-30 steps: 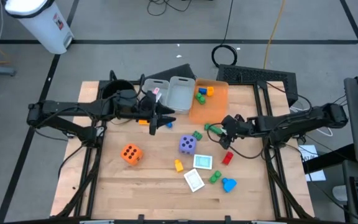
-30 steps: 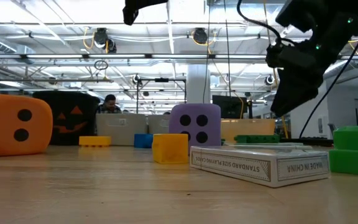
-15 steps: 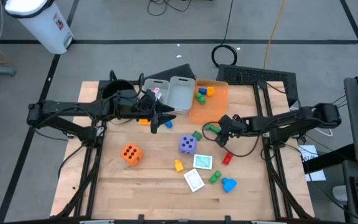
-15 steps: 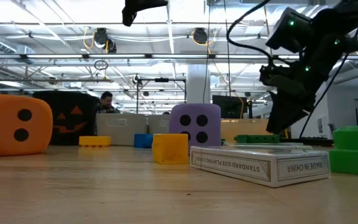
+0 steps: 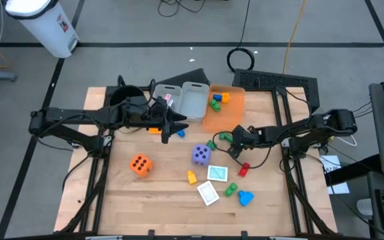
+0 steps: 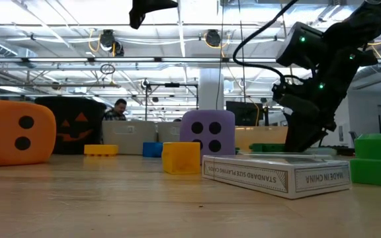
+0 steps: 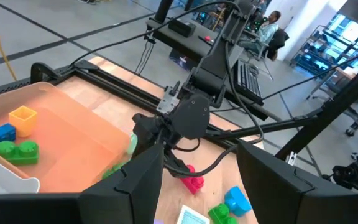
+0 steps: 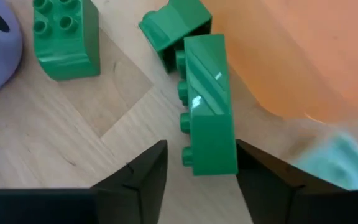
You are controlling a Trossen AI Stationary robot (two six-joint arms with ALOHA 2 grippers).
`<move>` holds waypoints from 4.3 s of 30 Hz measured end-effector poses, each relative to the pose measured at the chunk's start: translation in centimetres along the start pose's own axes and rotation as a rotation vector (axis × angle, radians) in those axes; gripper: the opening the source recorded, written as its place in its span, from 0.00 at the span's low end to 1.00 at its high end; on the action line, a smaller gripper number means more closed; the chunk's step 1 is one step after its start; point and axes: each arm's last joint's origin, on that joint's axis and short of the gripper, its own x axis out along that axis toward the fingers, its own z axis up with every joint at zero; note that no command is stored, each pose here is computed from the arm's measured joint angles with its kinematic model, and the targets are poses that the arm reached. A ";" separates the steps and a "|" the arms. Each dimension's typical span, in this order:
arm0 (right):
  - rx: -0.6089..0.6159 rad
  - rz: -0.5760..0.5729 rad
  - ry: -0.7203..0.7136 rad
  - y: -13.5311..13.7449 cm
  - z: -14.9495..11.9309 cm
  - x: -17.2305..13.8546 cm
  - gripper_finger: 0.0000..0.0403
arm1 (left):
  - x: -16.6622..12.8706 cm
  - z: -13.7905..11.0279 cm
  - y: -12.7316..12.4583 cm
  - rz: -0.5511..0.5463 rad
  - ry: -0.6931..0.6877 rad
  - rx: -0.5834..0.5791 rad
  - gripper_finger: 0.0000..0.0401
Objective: Pick & Place Toys
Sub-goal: Put the top right green game piece into the orange bin
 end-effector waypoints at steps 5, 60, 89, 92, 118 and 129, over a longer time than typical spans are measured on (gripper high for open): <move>0.003 0.004 -0.005 0.0 0.0 0.0 0.25 | 0.0 -0.1 0.0 0.003 0.008 0.000 0.53; 0.115 0.884 -0.456 5.2 2.9 -10.8 0.21 | 5.5 -2.1 3.3 -0.311 0.222 -0.222 0.53; 0.118 0.948 -0.507 5.4 3.7 -11.0 0.21 | 9.9 -1.3 3.3 -0.374 0.225 -0.216 0.53; 0.122 0.943 -0.512 5.3 3.8 -11.0 0.21 | 9.8 -1.2 2.8 -0.394 0.216 -0.205 0.53; 0.105 0.990 -0.541 4.8 4.8 -11.0 0.21 | 10.0 -1.5 2.7 -0.346 0.199 -0.186 0.53; 0.072 0.998 -0.513 5.2 6.0 -9.6 0.21 | 9.9 -1.5 2.7 -0.363 0.216 -0.187 0.53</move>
